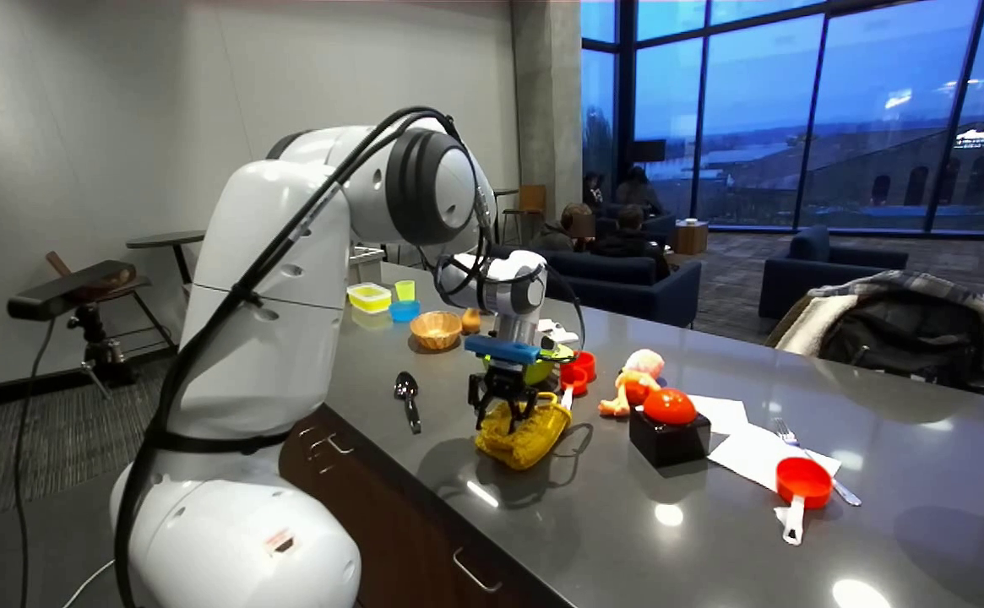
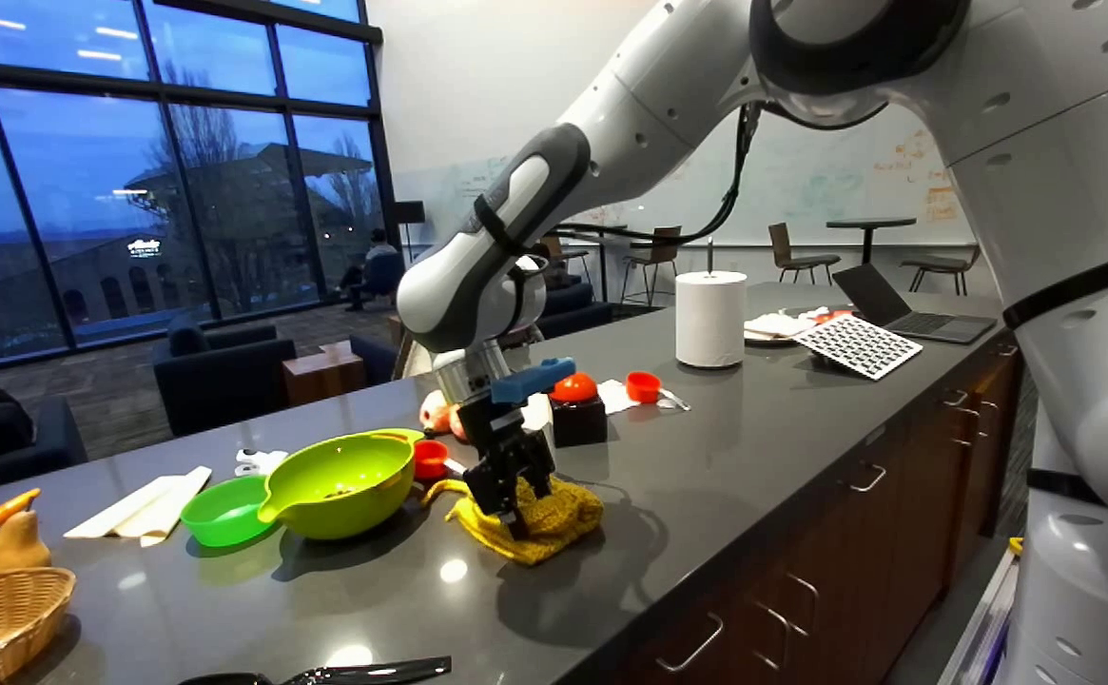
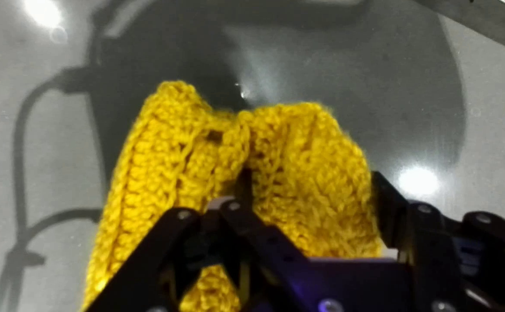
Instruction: Unfold the yellow cloth and then fold it again
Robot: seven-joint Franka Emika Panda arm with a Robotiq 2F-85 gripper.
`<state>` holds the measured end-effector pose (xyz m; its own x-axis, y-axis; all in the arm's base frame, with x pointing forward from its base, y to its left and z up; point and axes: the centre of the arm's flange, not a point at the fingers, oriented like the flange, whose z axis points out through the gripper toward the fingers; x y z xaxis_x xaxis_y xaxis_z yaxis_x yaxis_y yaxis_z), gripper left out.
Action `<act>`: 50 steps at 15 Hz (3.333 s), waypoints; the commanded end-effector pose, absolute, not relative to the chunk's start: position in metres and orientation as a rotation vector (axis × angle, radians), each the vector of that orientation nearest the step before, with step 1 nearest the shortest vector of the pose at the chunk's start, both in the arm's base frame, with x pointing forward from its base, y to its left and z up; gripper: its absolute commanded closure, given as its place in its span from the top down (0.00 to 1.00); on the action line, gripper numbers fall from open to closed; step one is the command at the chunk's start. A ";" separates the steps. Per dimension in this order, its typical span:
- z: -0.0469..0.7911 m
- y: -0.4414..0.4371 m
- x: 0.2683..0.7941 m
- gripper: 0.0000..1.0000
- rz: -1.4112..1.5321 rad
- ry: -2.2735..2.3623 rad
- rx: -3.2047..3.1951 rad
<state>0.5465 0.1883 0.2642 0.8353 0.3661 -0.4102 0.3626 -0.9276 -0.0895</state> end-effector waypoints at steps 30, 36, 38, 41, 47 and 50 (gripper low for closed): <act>0.312 0.131 0.508 1.00 0.583 -0.279 -3.087; 0.318 0.171 0.503 1.00 0.598 -0.404 -3.099; 0.313 0.184 0.506 1.00 0.601 -0.470 -3.098; 0.306 0.196 0.513 1.00 0.619 -0.547 -3.101; 0.297 0.209 0.537 1.00 0.639 -0.691 -3.116; 0.297 0.223 0.547 1.00 0.599 -0.720 -3.079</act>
<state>0.5324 0.2057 0.2933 0.8439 0.3763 -0.3825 0.4109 -0.9116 0.0098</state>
